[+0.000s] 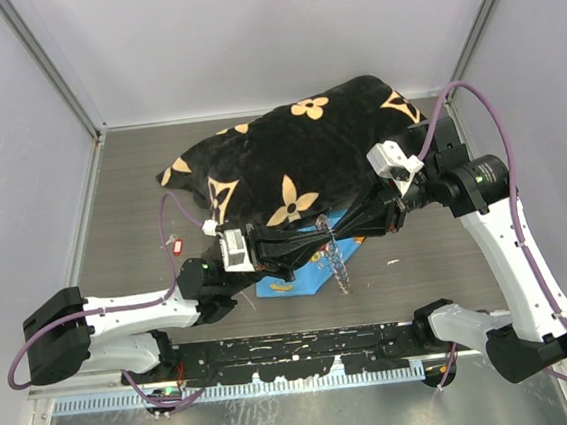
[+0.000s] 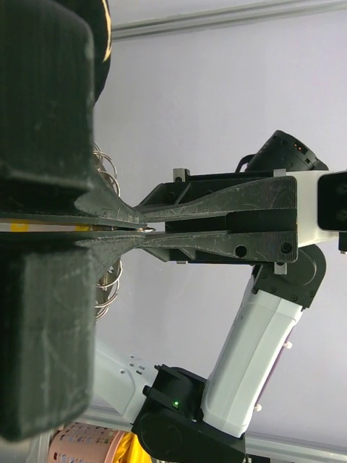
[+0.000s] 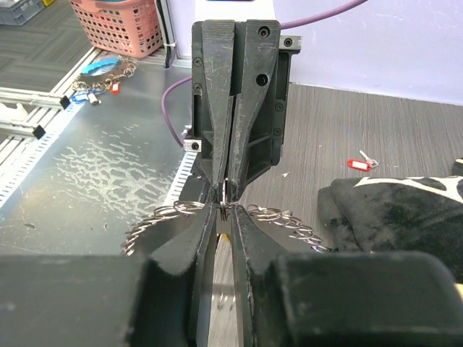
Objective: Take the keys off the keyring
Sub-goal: Remove the key from the keyring.
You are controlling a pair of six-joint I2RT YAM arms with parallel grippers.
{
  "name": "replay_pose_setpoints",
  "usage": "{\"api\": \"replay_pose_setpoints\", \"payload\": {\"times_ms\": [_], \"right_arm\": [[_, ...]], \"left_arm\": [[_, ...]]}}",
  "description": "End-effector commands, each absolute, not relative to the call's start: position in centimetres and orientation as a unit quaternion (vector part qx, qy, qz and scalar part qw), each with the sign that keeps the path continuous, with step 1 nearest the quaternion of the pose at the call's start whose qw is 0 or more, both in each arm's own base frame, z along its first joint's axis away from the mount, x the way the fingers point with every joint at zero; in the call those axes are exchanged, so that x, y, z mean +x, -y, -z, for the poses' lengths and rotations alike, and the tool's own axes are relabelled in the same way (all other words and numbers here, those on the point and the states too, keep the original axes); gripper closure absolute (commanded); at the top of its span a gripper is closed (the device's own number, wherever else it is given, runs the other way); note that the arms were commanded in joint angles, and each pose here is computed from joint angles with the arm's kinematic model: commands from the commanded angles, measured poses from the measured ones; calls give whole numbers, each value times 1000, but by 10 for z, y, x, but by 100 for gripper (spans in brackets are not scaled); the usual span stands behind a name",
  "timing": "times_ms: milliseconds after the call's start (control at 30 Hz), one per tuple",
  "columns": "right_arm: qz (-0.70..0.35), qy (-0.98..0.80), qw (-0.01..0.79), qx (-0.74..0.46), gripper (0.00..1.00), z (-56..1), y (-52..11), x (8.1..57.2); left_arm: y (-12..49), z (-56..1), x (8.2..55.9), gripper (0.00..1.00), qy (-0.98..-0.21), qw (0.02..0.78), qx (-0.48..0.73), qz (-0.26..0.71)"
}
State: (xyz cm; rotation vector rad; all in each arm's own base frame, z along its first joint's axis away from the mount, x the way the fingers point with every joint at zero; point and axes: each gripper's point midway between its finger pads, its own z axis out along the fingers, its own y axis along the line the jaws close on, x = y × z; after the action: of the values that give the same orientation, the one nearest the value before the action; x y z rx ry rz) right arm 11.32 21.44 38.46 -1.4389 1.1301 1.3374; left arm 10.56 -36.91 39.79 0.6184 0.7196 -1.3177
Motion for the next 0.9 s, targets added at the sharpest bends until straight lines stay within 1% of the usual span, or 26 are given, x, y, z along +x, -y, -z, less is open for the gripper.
{"api": "replay_pose_setpoints", "payload": {"times_ms": [0, 133, 267, 367, 467, 500, 567, 633, 733, 867], "right_arm": [[-543, -421, 435, -582, 79, -394, -214, 105], [-543, -421, 435, -582, 80, -394, -214, 104], [-545, -420, 434, -581, 89, -394, -214, 104], [-546, -418, 435, -582, 98, -394, -214, 103], [-543, -419, 436, -583, 99, -392, -214, 103], [-541, -421, 436, -583, 99, -391, -214, 103], [-533, -428, 436, -585, 99, -386, -214, 105], [-521, -437, 439, -588, 99, -381, -213, 107], [-494, -442, 445, -603, 99, -366, -210, 110], [-466, -431, 446, -631, 99, -339, -206, 109]], "left_arm": [[352, -439, 99, 100, -261, 713, 244, 603], [353, -439, 100, 100, -262, 713, 244, 603], [354, -438, 100, 100, -263, 712, 244, 604], [355, -437, 100, 100, -265, 711, 244, 604], [354, -435, 102, 100, -269, 711, 241, 604], [354, -435, 102, 97, -271, 710, 241, 604], [351, -432, 102, 76, -274, 711, 239, 602], [344, -423, 102, 62, -281, 713, 239, 596], [328, -408, 100, 53, -293, 720, 249, 578], [323, -362, 100, 52, -362, 702, 315, 525]]}}
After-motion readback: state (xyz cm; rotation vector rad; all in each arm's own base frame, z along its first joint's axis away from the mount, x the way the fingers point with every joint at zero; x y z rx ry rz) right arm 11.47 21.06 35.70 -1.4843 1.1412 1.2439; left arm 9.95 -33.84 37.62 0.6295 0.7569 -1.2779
